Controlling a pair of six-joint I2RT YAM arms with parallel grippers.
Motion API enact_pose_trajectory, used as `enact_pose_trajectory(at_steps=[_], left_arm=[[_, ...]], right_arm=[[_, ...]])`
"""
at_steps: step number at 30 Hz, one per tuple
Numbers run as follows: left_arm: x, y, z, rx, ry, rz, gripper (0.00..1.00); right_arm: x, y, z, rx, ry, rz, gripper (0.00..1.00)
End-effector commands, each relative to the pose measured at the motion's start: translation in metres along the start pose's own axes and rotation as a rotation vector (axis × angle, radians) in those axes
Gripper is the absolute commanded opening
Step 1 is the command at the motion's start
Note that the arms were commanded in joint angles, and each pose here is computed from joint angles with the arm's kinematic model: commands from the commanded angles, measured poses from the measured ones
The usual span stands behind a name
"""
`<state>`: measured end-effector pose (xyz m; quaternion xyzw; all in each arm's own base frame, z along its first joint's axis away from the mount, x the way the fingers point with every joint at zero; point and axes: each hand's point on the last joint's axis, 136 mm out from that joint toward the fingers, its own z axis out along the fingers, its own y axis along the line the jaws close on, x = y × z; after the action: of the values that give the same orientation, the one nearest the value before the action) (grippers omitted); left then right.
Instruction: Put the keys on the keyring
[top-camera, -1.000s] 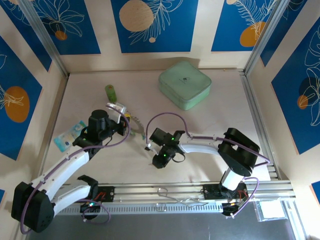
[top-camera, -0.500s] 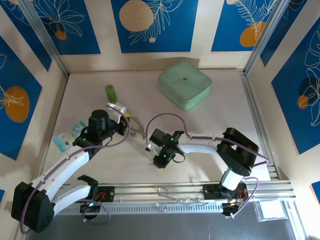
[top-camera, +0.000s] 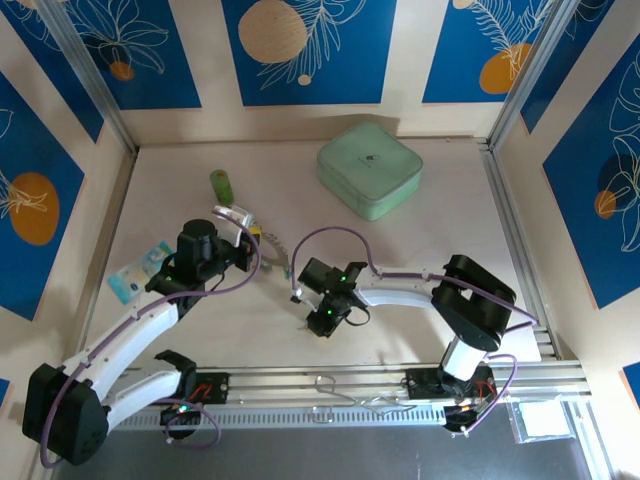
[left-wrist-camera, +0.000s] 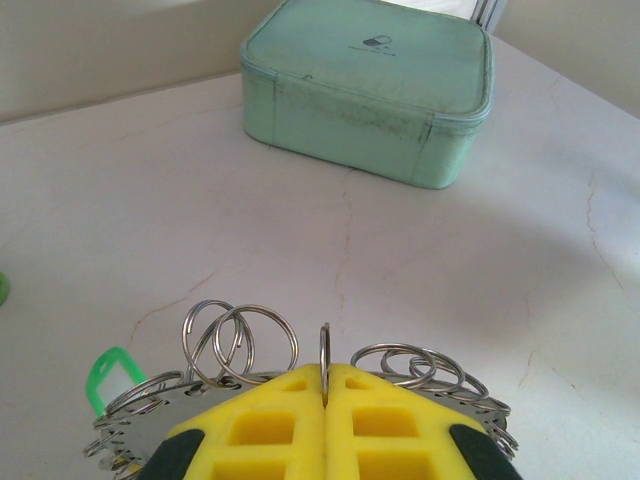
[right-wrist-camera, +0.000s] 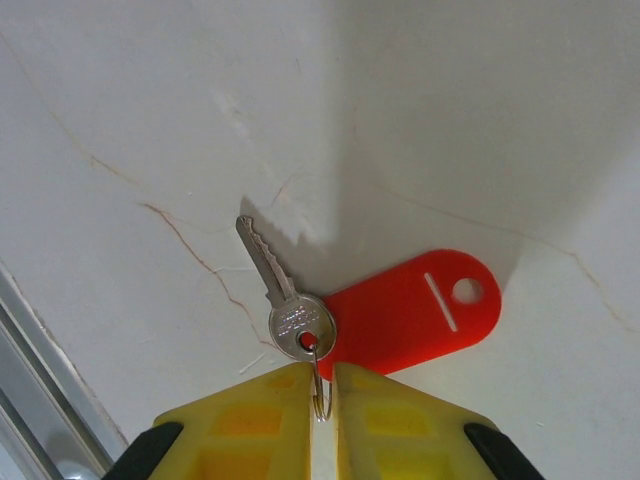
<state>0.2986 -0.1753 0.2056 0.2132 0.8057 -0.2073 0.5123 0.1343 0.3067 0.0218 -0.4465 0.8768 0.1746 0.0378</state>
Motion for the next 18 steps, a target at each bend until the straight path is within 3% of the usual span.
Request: enact_pose_trajectory(at_steps=[1,14,18], left_arm=[[-0.025,-0.009,-0.005,0.033,-0.066,0.044,0.00],[-0.025,-0.010,-0.006,0.034,-0.066,0.049,0.00],[-0.027,-0.010,-0.007,0.033,-0.066,0.051,0.00]], right_arm=[[-0.001,0.002,-0.001,0.003,0.010,-0.007,0.14],[-0.004,0.003,-0.008,0.007,-0.007,-0.012,0.00],[-0.008,0.003,-0.020,0.023,-0.043,-0.022,0.00]])
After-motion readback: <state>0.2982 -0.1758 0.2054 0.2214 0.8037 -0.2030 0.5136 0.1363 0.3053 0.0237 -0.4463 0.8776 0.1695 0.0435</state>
